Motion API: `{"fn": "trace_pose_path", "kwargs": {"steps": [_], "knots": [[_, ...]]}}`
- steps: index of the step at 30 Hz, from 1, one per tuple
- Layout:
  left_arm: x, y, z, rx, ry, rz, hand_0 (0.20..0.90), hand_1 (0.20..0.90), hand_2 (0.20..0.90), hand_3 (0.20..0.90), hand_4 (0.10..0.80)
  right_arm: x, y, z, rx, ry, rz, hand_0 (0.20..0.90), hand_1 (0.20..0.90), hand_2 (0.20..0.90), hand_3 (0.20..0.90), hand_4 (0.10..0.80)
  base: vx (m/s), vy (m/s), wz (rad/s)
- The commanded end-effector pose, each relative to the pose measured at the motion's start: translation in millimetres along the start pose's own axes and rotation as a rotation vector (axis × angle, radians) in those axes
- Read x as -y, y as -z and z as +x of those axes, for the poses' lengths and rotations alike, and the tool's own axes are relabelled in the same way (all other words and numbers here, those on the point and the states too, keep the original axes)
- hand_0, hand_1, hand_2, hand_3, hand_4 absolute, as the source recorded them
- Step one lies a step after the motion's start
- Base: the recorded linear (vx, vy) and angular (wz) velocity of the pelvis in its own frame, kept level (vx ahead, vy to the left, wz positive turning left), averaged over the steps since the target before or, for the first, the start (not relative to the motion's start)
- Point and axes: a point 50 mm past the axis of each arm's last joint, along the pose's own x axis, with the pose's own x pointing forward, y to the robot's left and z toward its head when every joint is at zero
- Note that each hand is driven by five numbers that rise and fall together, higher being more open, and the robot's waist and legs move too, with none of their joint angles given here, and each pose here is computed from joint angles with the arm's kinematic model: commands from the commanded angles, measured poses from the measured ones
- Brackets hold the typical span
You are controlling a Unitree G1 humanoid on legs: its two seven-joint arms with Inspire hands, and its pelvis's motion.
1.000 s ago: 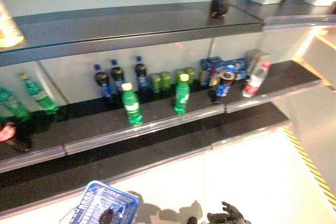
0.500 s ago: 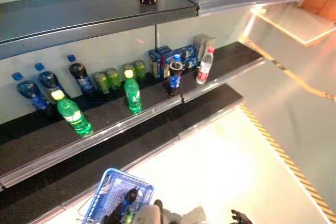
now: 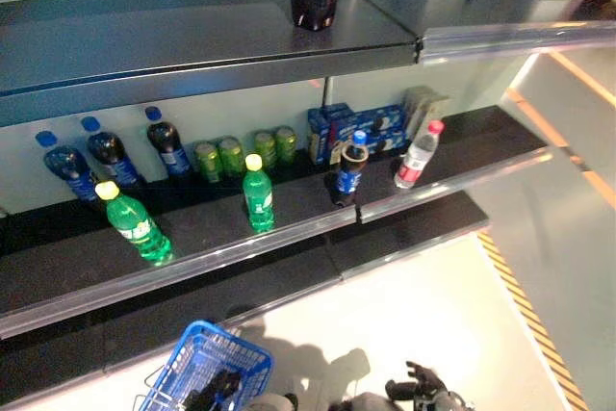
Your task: Pick up the drink and place into the basket.
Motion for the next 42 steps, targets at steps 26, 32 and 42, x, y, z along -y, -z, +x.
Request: {"fn": "trace_pose_path", "kwargs": {"steps": [26,32,42], "knots": [[17.4,-27.5,-3.4,0.154,0.156,0.118,0.300,0.300,0.300,0.200,0.100,7.7,-20.6,-6.5,0.152,-0.019,-0.060,0.900,0.900,0.900,0.900,0.800,0.042,-0.150,0.70],[17.1,-53.9,-3.7,0.218,0.140,0.148,0.300,0.300,0.300,0.200,0.100,-4.4,-78.4,-31.8,0.398,-0.108,-0.177,0.900,0.900,0.900,0.900,0.800,0.009,0.051,0.06],[17.3,-60.5,-7.0,0.269,0.134,0.067,0.300,0.300,0.300,0.200,0.100,27.7,-184.0,-128.1,1.106,-0.160,-0.227,0.900,0.900,0.900,0.900,0.800,-0.047,-0.071,-0.04]]}}
